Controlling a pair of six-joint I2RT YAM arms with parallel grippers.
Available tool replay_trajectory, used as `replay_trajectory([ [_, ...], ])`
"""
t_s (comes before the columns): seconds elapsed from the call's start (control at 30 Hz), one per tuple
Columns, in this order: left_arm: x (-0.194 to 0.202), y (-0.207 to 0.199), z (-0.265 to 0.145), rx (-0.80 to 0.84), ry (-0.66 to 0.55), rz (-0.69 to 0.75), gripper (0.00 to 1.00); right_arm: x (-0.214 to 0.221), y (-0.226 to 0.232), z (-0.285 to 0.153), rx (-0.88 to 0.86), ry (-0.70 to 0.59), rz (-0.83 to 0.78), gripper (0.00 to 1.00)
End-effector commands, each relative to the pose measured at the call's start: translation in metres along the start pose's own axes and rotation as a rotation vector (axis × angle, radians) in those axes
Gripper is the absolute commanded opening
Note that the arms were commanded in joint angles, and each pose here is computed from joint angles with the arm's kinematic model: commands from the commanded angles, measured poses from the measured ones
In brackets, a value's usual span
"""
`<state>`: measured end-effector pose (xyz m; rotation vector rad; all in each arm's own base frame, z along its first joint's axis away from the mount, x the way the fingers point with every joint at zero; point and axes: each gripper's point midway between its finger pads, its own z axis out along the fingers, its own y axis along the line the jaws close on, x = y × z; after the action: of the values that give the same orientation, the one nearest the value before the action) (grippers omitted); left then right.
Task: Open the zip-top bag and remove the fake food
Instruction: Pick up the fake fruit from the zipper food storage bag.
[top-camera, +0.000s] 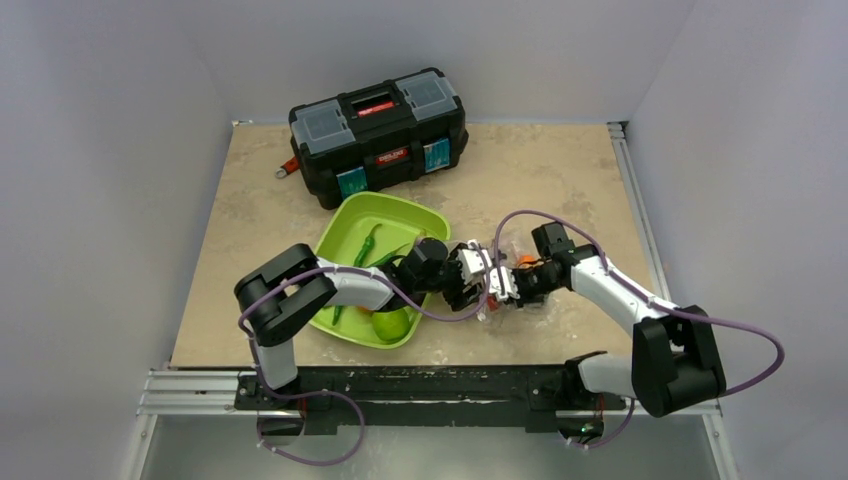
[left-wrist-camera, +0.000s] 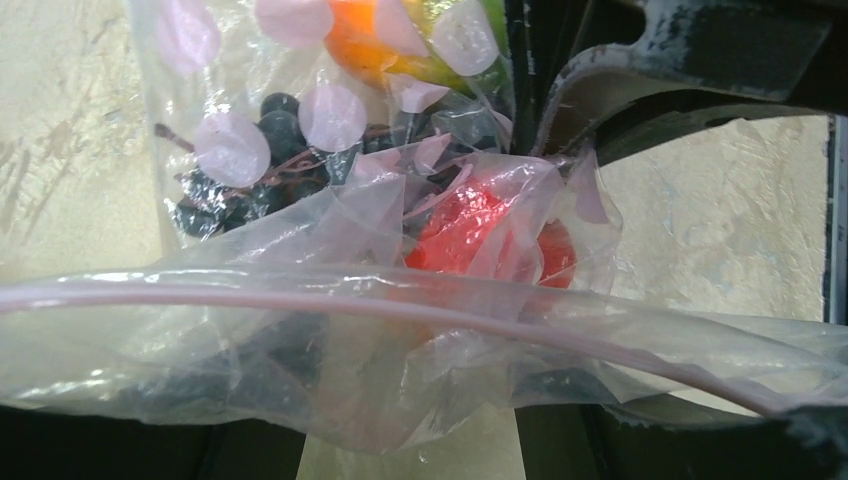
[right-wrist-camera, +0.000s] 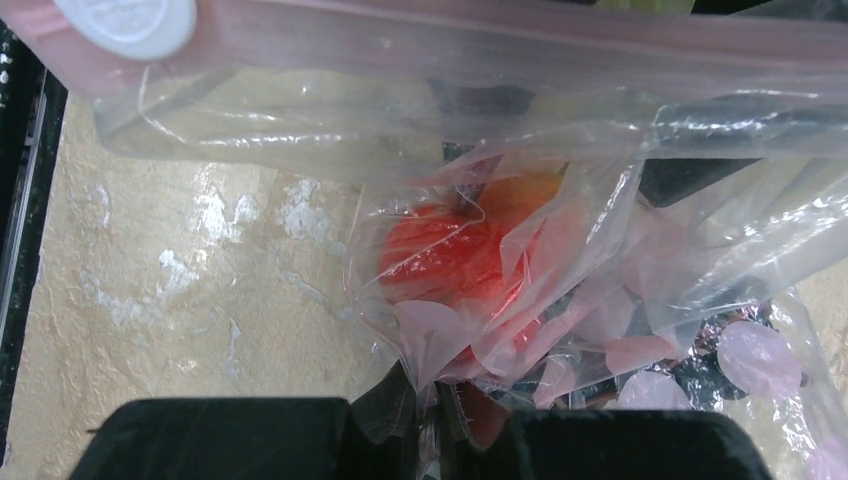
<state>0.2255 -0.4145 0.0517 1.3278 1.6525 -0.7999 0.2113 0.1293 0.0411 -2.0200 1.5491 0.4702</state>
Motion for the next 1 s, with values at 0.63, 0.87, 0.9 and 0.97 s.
replay_trajectory([
  [0.63, -0.040, -0.057, -0.013, 0.215, -0.216, 0.201, 0.67, -0.013, -0.036, -0.039, 0.163, -0.145, 0.074, 0.57],
  [0.87, -0.038, -0.045, -0.007, 0.155, -0.198, 0.193, 0.68, -0.013, -0.036, -0.030, 0.114, -0.177, 0.082, 0.54],
  [0.9, -0.037, -0.038, -0.005, 0.118, -0.195, 0.191, 0.68, -0.013, -0.037, -0.029, 0.111, -0.177, 0.085, 0.52],
  [0.97, -0.037, -0.028, -0.006, 0.052, -0.201, 0.193, 0.68, -0.011, -0.039, -0.028, 0.111, -0.169, 0.097, 0.47],
])
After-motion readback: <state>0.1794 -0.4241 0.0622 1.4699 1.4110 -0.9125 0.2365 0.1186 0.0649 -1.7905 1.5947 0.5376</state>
